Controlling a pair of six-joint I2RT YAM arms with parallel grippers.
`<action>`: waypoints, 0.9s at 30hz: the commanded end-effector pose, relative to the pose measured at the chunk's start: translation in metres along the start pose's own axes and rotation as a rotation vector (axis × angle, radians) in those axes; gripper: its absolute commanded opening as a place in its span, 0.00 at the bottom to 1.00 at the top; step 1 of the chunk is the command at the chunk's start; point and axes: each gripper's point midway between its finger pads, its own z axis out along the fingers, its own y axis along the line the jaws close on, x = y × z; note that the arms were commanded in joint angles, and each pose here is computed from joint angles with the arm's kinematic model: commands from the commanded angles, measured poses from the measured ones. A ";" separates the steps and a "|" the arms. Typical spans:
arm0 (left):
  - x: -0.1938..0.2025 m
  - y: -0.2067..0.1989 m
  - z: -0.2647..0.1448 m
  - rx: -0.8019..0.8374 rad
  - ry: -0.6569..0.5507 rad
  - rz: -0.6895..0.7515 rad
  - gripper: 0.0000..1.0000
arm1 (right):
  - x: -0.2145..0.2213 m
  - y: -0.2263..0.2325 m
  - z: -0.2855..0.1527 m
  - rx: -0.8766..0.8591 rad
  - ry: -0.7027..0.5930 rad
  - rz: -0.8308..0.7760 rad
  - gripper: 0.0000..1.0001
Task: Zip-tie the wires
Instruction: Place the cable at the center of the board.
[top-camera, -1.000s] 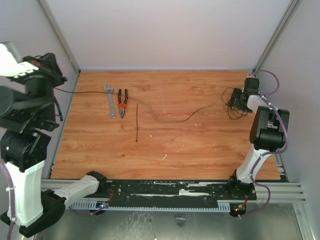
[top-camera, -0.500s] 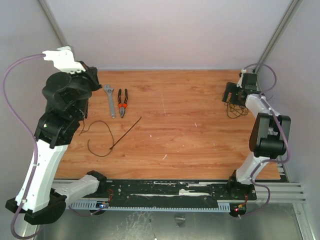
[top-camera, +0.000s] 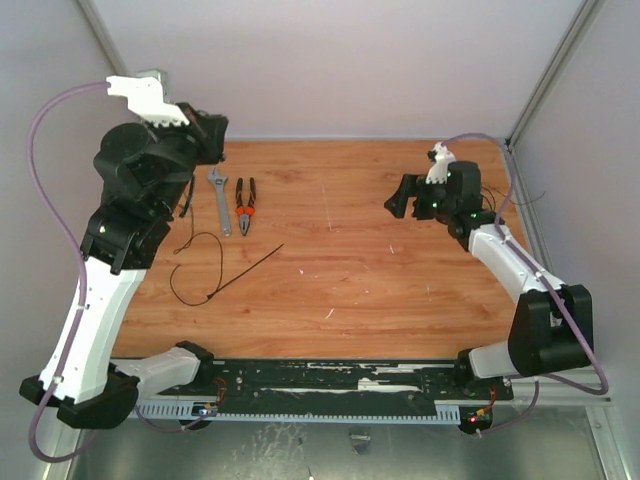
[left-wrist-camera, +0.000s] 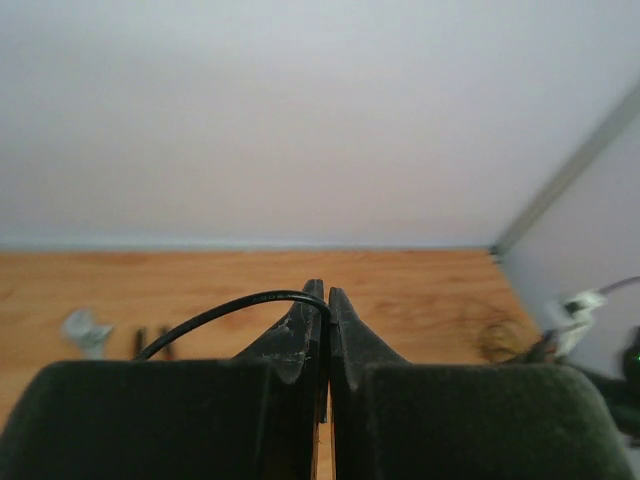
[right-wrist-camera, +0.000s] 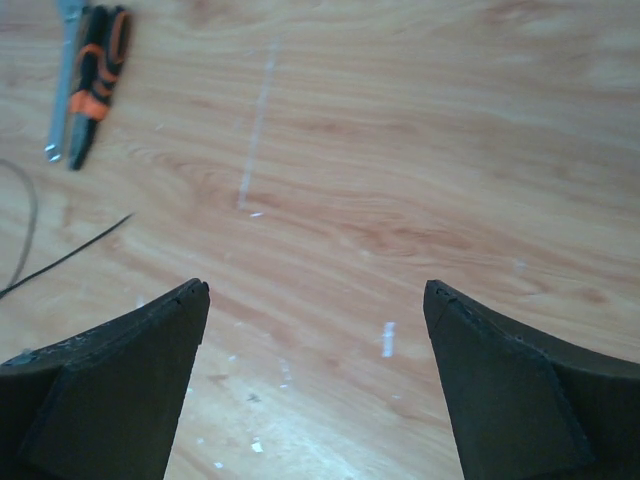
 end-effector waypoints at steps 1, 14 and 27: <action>-0.052 -0.071 0.001 0.337 -0.103 -0.096 0.00 | 0.008 0.060 0.005 -0.241 -0.055 0.028 0.90; -0.105 -0.178 0.030 0.701 -0.188 -0.214 0.00 | 0.054 0.145 0.024 -0.420 -0.101 0.016 0.93; -0.151 -0.194 0.029 0.772 -0.337 -0.270 0.00 | 0.098 0.208 0.083 -0.560 -0.073 0.090 0.94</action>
